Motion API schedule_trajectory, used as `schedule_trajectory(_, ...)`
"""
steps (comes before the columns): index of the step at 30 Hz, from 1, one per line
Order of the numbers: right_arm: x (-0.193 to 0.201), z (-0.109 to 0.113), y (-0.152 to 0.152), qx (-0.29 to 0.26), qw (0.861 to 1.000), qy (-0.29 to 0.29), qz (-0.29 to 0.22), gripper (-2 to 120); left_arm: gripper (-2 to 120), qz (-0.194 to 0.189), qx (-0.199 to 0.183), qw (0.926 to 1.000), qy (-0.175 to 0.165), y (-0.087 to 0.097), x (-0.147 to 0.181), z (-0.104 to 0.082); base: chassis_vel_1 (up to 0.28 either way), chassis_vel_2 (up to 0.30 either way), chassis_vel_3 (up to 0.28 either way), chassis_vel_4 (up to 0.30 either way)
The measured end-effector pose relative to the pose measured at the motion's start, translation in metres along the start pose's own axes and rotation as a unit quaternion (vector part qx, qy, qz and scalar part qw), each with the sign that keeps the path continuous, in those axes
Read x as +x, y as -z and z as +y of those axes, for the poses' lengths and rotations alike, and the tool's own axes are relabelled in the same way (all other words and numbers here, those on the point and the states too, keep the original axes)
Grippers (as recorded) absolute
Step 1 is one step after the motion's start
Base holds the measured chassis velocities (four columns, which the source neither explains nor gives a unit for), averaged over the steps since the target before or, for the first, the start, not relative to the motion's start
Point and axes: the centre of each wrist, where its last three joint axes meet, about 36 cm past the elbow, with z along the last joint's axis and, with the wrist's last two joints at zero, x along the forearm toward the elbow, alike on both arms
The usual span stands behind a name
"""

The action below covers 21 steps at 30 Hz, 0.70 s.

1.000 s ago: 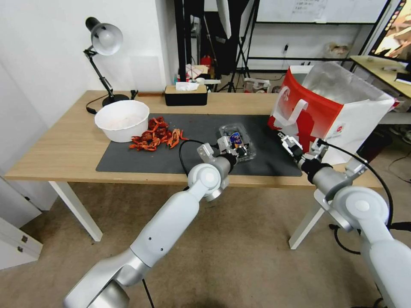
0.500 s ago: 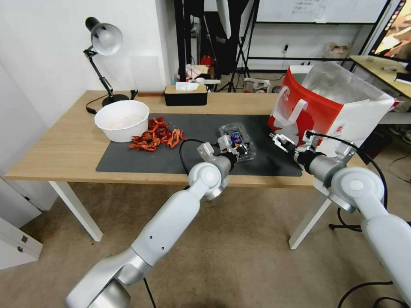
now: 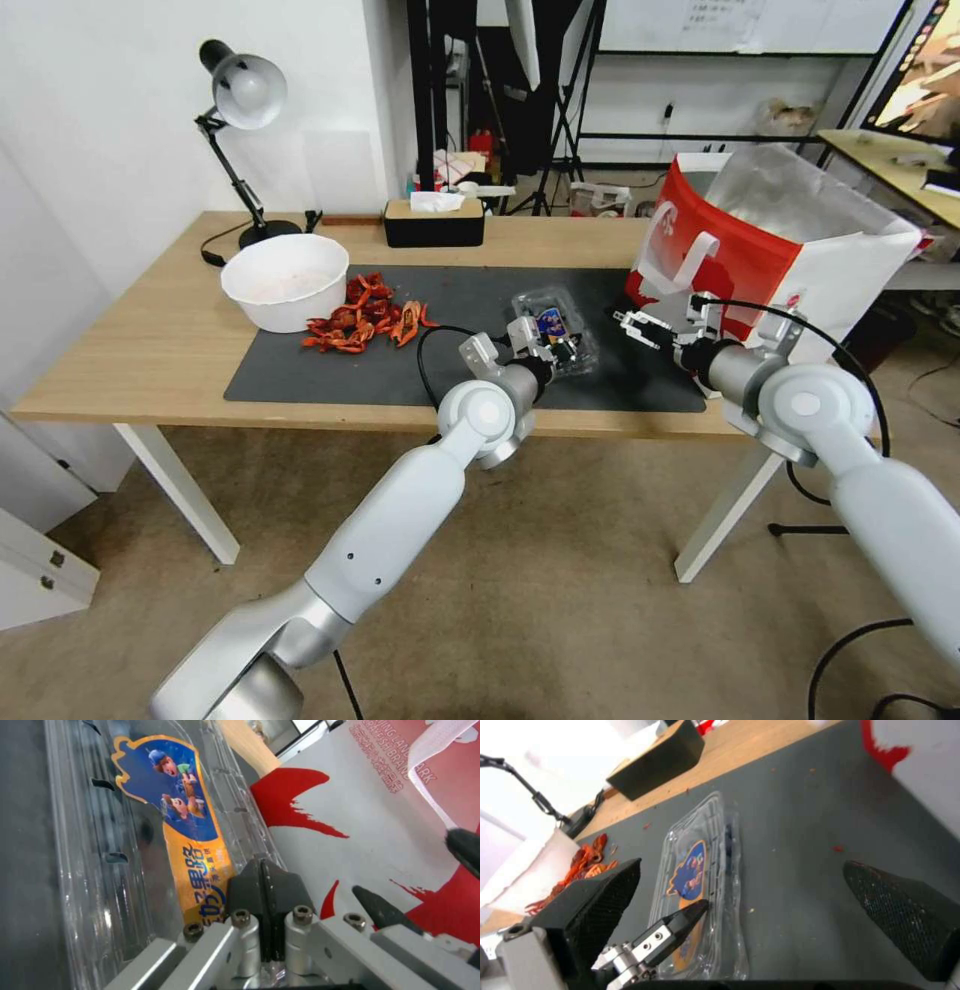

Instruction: Close the takeout container lid, then place the container into the takeout bag.

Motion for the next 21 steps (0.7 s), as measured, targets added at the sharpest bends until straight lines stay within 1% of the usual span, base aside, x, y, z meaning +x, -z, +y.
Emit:
schedule_trajectory(8,-0.019,0.003,0.009,-0.004,1.0,0.003,0.012,100,0,-0.001,0.001,1.0,0.002,0.001,0.0,0.002,0.0,0.0,0.0,0.0)
schedule_trajectory(15,-0.041,0.013,0.019,-0.008,1.0,0.009,0.029,100,0,-0.004,0.003,1.0,0.005,0.004,0.002,0.005,0.0,0.0,0.0,0.0)
schedule_trajectory(21,-0.055,0.019,0.02,-0.002,0.999,0.01,0.045,100,0,-0.005,0.003,1.0,0.006,0.006,0.002,0.007,0.0,0.0,0.0,0.0)
